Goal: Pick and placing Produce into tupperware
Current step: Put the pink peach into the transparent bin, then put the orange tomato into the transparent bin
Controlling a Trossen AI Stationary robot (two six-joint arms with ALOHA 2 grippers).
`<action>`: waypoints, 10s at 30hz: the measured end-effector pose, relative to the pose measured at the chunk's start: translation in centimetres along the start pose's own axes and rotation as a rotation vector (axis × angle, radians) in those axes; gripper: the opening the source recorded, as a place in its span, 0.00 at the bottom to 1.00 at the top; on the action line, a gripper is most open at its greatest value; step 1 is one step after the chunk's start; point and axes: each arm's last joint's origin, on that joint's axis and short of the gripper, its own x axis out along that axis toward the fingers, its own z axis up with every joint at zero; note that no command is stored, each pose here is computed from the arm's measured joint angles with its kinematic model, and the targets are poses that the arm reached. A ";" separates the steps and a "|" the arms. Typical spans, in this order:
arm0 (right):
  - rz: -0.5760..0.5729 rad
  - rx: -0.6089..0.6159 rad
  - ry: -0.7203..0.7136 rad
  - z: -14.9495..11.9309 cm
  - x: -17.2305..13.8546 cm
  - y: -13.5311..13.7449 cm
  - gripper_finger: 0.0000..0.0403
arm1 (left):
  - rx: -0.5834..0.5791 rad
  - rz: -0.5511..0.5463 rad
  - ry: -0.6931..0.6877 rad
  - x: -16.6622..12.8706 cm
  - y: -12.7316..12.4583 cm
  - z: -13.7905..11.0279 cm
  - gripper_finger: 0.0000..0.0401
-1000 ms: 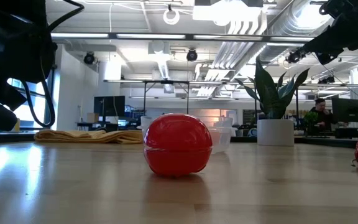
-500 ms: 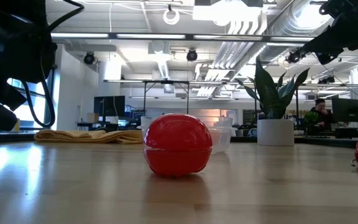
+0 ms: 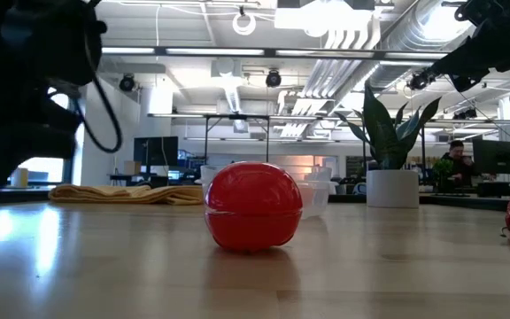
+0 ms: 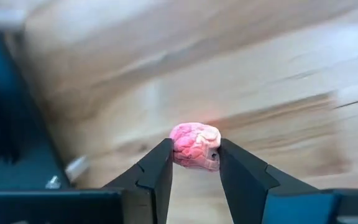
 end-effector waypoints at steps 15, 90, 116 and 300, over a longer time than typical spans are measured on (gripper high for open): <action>0.000 0.000 0.000 0.0 0.0 0.0 0.00 | 0.171 -0.182 -0.177 -3.6 -2.6 6.8 0.28; 0.000 0.000 0.001 0.0 0.0 0.0 0.00 | 0.548 -0.295 -0.204 -6.6 -14.4 16.8 0.28; 0.000 0.000 0.001 0.0 0.0 0.0 0.00 | 0.591 -0.268 -0.202 -5.8 -14.7 16.9 0.50; -0.004 0.005 0.028 -0.1 0.4 0.0 0.00 | 1.653 -0.568 -0.533 -5.2 -23.4 -2.0 0.74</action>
